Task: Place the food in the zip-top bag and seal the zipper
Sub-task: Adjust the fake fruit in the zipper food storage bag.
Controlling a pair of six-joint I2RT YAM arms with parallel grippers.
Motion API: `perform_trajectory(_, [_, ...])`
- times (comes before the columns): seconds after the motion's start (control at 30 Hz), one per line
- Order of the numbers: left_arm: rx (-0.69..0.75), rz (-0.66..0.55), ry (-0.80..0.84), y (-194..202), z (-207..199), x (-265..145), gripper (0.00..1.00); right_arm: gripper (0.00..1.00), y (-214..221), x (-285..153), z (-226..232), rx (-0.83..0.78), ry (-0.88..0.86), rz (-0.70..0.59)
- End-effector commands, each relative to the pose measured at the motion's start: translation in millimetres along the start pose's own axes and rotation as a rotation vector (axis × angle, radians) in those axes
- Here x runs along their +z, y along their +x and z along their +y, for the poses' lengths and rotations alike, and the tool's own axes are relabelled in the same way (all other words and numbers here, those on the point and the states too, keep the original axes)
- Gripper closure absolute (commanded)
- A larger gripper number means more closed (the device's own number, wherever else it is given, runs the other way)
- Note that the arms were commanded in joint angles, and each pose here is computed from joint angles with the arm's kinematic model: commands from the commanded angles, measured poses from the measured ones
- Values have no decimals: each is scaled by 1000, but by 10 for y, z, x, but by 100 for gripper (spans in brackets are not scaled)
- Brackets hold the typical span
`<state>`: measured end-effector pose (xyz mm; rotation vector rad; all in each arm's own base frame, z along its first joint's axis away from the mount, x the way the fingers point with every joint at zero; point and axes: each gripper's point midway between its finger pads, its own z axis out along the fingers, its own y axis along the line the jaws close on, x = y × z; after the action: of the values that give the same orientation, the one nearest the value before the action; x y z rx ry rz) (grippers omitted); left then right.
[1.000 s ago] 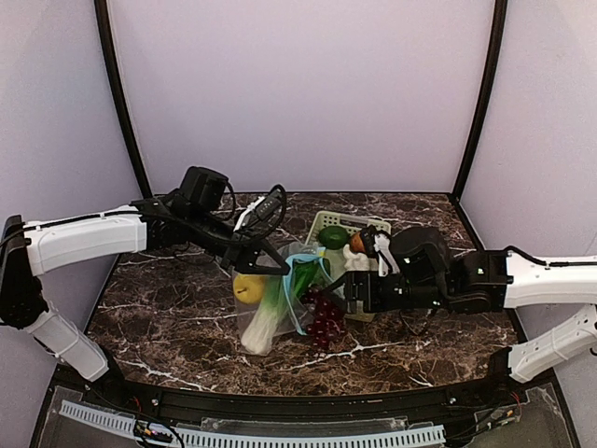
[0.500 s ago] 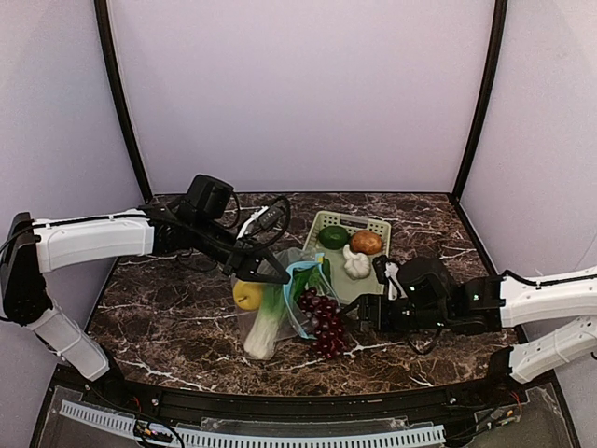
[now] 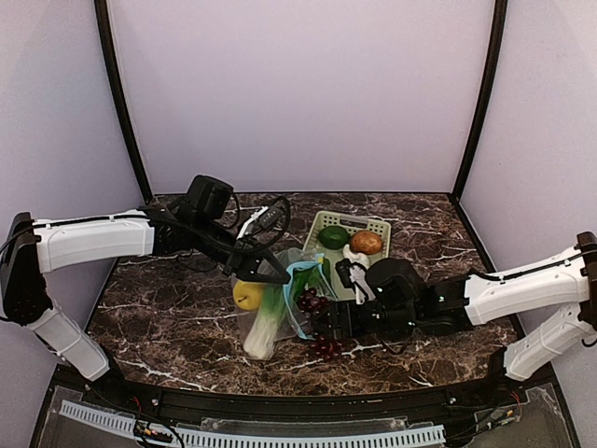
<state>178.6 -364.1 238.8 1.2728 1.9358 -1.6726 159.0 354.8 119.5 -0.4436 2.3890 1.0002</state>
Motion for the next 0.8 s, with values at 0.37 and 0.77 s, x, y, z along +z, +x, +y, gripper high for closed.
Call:
perform_trajectory(0.37, [53,6,-76,-4,-8,-69,99,100,-192,-404,340,5,-55,-55])
perform_trajectory(0.77, [-6,-48,-572,-105,435,-416,36,100,-439,-587,402,98,-4,-112])
